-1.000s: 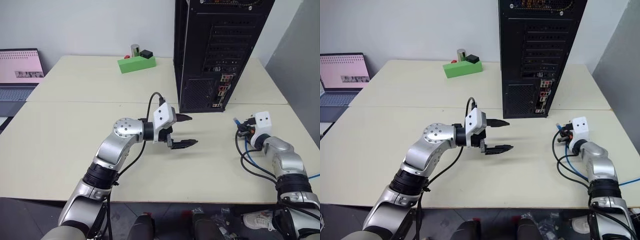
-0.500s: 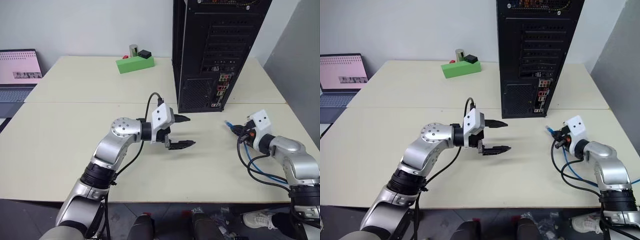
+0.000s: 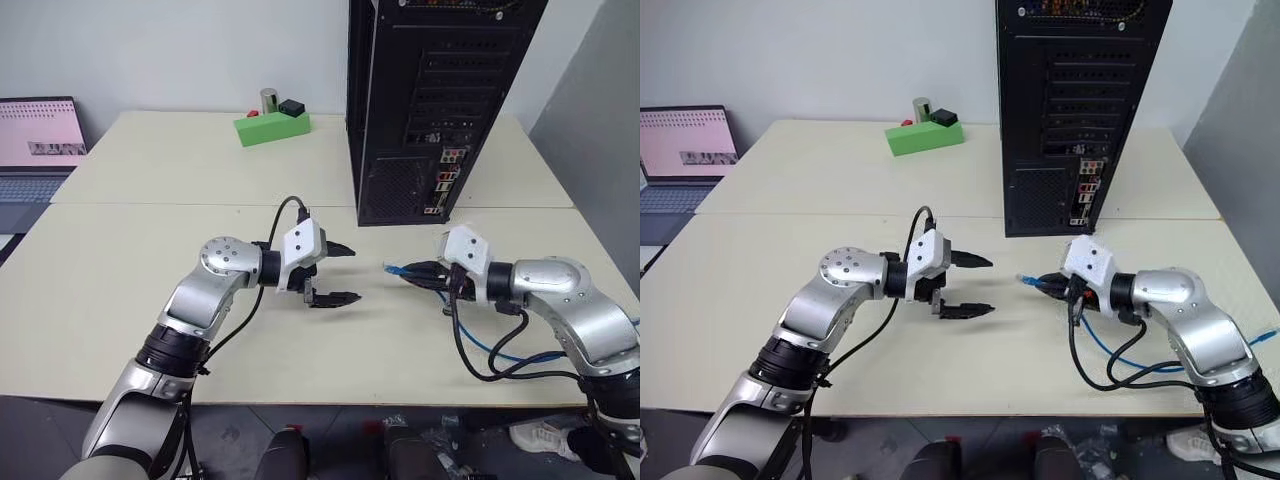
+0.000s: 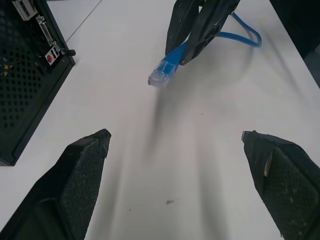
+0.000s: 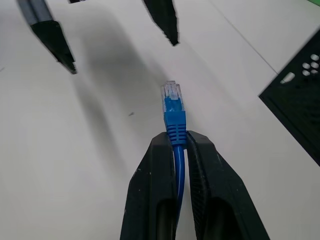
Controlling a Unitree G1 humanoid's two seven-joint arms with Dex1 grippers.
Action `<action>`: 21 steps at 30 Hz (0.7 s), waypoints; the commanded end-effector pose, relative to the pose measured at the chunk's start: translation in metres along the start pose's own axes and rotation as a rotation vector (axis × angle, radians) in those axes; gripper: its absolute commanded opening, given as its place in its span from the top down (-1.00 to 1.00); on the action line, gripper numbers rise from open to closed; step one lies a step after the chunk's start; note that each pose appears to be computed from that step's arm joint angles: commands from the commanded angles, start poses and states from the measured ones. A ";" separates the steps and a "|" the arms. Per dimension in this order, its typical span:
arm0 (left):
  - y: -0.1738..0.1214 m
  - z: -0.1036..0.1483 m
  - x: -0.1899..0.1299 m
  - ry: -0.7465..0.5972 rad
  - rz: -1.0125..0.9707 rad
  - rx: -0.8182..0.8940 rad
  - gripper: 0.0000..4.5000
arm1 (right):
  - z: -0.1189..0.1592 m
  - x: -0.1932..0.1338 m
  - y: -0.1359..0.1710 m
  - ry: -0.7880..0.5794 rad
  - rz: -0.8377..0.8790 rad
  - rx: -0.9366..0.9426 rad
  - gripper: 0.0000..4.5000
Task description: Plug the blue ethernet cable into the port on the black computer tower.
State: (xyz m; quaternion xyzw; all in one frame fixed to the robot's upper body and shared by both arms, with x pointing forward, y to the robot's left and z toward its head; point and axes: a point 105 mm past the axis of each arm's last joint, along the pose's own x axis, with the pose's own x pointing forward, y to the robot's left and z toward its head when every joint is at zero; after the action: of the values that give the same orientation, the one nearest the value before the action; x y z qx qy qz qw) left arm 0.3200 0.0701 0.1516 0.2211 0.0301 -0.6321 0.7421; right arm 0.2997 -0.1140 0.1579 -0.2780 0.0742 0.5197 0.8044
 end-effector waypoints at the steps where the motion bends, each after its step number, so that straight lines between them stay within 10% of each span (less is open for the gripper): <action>1: -0.004 0.010 0.008 -0.019 -0.032 0.070 -1.00 | 0.021 0.004 0.007 -0.043 0.048 -0.093 0.97; 8: -0.007 0.010 0.014 -0.031 -0.069 0.071 -1.00 | 0.028 0.010 0.012 -0.053 0.075 -0.118 0.97; 21: -0.004 0.011 0.019 -0.038 -0.102 0.091 0.19 | 0.034 0.014 0.021 -0.060 0.106 -0.148 0.97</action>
State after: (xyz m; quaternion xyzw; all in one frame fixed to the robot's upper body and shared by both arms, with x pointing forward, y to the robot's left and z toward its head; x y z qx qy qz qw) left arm 0.3169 0.0516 0.1441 0.2308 0.0208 -0.6717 0.7036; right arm 0.2863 -0.0847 0.1641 -0.3024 0.0471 0.5685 0.7636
